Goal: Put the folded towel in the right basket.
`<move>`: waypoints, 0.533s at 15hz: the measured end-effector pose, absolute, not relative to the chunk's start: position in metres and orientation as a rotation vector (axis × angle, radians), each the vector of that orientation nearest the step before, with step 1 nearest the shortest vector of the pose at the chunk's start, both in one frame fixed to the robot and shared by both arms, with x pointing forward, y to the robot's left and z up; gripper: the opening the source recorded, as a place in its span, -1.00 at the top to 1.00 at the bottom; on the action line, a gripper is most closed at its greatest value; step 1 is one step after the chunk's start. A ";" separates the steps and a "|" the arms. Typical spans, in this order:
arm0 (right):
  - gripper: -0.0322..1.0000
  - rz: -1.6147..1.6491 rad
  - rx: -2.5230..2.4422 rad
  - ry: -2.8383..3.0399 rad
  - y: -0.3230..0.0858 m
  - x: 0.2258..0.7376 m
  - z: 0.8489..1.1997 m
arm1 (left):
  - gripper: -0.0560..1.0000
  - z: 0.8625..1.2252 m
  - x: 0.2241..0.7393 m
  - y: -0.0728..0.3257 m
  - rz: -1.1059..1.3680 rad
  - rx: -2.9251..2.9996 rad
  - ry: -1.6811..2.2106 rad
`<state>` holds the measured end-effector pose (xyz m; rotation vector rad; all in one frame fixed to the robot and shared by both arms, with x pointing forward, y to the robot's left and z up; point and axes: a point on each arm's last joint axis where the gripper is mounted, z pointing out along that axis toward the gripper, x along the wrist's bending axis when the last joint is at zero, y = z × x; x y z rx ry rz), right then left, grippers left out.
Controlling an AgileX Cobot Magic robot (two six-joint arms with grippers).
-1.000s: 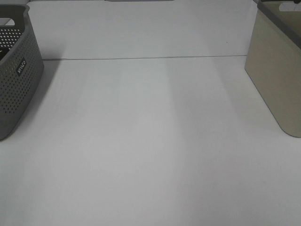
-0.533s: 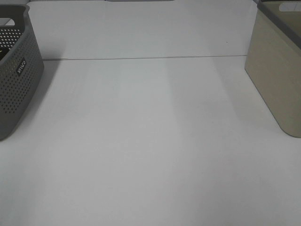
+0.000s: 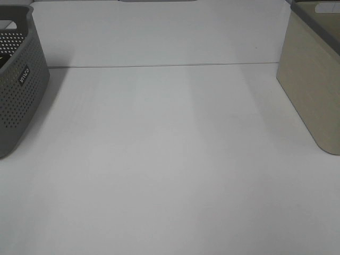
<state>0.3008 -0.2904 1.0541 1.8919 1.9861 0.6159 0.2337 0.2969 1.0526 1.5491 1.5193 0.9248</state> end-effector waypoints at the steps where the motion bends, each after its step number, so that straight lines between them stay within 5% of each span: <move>1: -0.21 0.702 1.823 1.920 -0.291 0.282 1.052 | -0.94 1.053 0.234 0.297 0.925 1.549 1.519; 8: -0.21 0.885 1.597 1.689 -0.297 0.247 1.055 | -0.94 1.053 0.234 0.297 0.925 1.549 1.519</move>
